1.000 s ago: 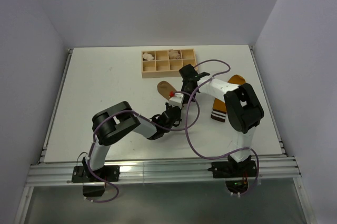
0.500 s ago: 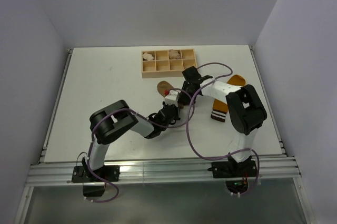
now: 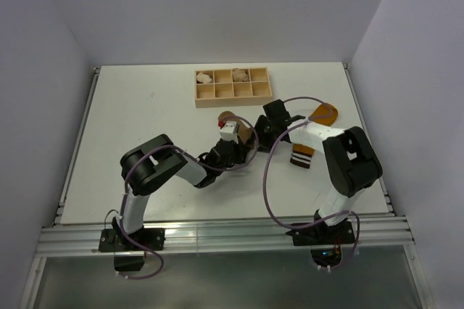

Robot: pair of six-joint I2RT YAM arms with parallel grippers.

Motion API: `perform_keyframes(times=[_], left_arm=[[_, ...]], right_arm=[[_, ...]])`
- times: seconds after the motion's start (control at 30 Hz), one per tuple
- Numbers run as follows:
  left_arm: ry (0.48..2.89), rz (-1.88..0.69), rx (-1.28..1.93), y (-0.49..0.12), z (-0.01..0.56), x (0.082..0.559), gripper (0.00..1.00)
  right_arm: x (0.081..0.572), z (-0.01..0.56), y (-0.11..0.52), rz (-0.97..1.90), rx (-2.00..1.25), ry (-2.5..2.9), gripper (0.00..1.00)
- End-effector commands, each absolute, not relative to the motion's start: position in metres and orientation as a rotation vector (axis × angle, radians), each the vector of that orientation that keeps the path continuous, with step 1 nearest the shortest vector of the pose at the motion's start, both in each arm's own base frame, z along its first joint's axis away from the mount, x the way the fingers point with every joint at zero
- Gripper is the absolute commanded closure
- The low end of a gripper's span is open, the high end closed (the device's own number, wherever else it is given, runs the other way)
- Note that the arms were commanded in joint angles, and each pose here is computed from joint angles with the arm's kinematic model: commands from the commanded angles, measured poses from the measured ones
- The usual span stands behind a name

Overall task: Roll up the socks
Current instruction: Roll the sock at the center of the board.

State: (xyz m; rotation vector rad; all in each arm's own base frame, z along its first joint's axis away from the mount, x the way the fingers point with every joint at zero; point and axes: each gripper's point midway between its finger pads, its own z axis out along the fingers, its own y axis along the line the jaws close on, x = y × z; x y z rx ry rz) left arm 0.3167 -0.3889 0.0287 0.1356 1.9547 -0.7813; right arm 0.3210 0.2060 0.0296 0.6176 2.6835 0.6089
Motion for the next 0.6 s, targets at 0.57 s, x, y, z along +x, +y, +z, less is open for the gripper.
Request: perform_keyframes(times=[0.57], left_arm=[[2.085, -0.932, 0.09, -0.375, 0.015, 0.307, 1.0]], right_arm=[[0.336, 0.082, 0.208, 1.095, 0.453, 2.245, 0.45]])
